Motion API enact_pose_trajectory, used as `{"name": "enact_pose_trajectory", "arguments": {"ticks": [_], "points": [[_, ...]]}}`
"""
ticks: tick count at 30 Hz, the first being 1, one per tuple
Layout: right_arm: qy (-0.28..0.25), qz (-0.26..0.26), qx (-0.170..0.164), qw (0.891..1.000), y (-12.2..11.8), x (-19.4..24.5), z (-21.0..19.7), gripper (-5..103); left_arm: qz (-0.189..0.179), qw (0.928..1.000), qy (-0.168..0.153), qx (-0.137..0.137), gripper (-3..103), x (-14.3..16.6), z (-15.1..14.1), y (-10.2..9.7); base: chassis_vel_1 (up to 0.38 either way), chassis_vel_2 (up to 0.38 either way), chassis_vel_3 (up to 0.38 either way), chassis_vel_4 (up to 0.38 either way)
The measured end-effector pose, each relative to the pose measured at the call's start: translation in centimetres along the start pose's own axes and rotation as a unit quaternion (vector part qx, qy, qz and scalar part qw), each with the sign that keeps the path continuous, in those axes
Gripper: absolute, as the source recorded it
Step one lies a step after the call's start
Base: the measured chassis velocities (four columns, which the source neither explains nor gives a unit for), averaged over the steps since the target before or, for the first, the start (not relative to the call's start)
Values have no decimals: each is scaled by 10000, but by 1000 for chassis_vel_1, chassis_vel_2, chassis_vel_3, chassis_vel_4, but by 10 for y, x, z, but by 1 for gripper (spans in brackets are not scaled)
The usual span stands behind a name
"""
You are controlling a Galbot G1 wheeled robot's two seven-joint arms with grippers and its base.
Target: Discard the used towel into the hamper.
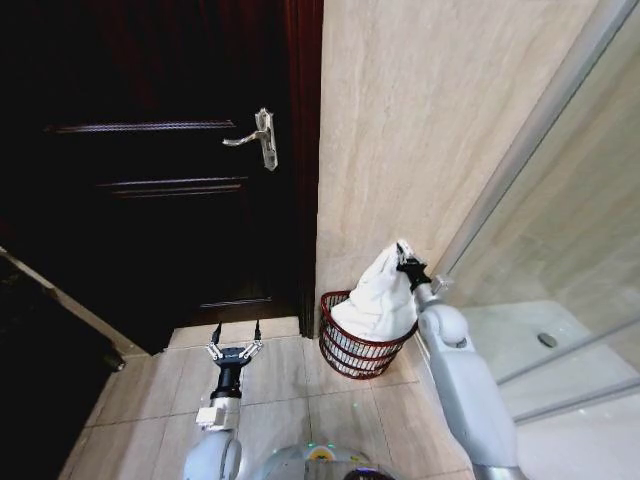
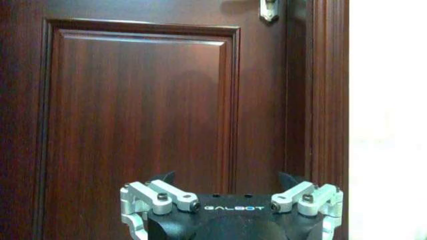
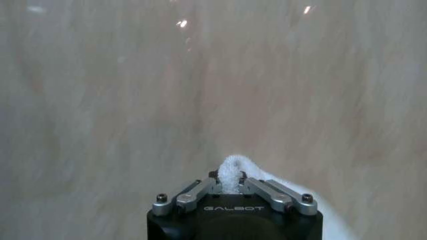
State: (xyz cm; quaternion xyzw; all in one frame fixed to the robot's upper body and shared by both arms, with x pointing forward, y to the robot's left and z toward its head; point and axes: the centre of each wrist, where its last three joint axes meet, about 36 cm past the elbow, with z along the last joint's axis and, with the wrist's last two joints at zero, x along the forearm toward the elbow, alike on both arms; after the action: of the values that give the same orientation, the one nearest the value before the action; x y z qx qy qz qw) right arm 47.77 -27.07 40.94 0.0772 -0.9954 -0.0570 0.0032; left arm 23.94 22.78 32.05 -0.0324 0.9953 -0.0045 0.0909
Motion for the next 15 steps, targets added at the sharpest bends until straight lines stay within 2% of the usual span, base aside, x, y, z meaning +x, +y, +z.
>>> {"name": "enact_pose_trajectory", "arguments": {"ticks": [3, 9, 15], "points": [[220, -110, -119, 9996, 9, 11, 20, 5, -2, 10000, 6, 8, 100, 0, 1, 0, 0, 0, 0, 0], [520, -137, -198, 9984, 12, 23, 39, 5, -7, 10000, 23, 14, 100, 1, 4, 1, 0, 0, 0, 0], [1201, 104, -276, 9923, -10, 24, 64, 5, -25, 10000, 6, 56, 100, 2, 4, 2, 0, 0, 0, 0]]}}
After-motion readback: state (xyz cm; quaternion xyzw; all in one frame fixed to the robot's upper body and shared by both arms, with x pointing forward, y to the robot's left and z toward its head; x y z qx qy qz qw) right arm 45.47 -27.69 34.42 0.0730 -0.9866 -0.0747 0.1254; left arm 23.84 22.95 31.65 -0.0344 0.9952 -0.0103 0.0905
